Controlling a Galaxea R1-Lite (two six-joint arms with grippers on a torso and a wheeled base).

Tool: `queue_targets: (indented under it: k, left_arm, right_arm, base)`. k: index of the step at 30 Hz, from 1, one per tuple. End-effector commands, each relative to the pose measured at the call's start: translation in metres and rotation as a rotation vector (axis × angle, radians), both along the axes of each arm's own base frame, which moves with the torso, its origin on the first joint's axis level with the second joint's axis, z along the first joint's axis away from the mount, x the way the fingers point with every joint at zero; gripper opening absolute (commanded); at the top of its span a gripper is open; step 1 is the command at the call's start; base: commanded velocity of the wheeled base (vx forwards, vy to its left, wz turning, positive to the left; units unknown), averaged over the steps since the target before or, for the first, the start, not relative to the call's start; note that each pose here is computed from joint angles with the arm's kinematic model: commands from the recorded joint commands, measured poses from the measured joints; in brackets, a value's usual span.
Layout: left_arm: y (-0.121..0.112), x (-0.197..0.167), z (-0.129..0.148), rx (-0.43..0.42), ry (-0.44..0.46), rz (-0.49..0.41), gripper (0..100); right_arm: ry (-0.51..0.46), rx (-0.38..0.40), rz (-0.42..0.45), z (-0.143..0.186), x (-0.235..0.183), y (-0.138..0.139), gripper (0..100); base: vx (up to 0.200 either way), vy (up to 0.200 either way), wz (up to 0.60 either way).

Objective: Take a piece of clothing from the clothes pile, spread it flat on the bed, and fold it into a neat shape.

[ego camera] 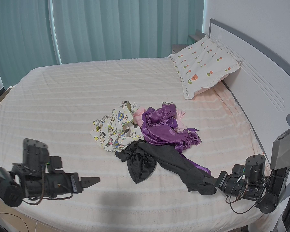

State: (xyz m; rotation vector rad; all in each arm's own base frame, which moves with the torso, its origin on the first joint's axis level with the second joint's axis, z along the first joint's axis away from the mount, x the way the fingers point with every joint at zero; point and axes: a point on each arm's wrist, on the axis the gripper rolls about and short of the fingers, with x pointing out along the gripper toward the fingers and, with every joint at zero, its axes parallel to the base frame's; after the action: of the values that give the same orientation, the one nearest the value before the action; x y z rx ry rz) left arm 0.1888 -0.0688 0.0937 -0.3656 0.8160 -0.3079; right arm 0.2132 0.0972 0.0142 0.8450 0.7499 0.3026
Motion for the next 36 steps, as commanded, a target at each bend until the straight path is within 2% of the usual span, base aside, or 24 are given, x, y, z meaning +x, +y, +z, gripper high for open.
queue_targets:
  k: [1,5,9,13,20,29,36]
  left_arm:
    - [-0.072,0.054,-0.056,-0.003,0.140,0.046,100]
    - [-0.093,0.083,-0.074,0.019,0.130,0.073,100]
    - [-0.113,0.108,-0.098,0.056,0.106,0.148,100]
    - [-0.123,0.120,-0.103,0.039,0.093,0.178,100]
    - [-0.137,0.143,-0.112,0.008,0.056,0.183,100]
    - [-0.157,0.153,-0.137,0.026,0.054,0.152,100]
    - [-0.171,0.163,-0.144,0.039,0.005,0.174,100]
  right_arm:
    - [-0.015,0.007,-0.002,0.001,0.002,0.000,0]
    - [-0.014,0.006,-0.003,0.001,0.002,0.000,0]
    - [-0.015,0.007,-0.002,0.001,0.002,0.000,0]
    - [-0.015,0.007,-0.003,0.000,0.003,0.000,0]
    - [-0.020,0.006,-0.007,0.001,0.003,0.001,0]
    - [-0.021,0.005,-0.010,0.001,0.003,0.000,0]
    - [-0.023,0.006,-0.011,0.002,0.004,0.000,0]
  base:
    - [0.000,0.000,0.00]
    - [0.000,0.000,0.00]
    - [0.000,0.000,0.00]
    - [0.000,0.000,0.00]
    - [0.000,0.000,0.00]
    - [0.000,0.000,0.00]
    - [0.000,0.000,0.00]
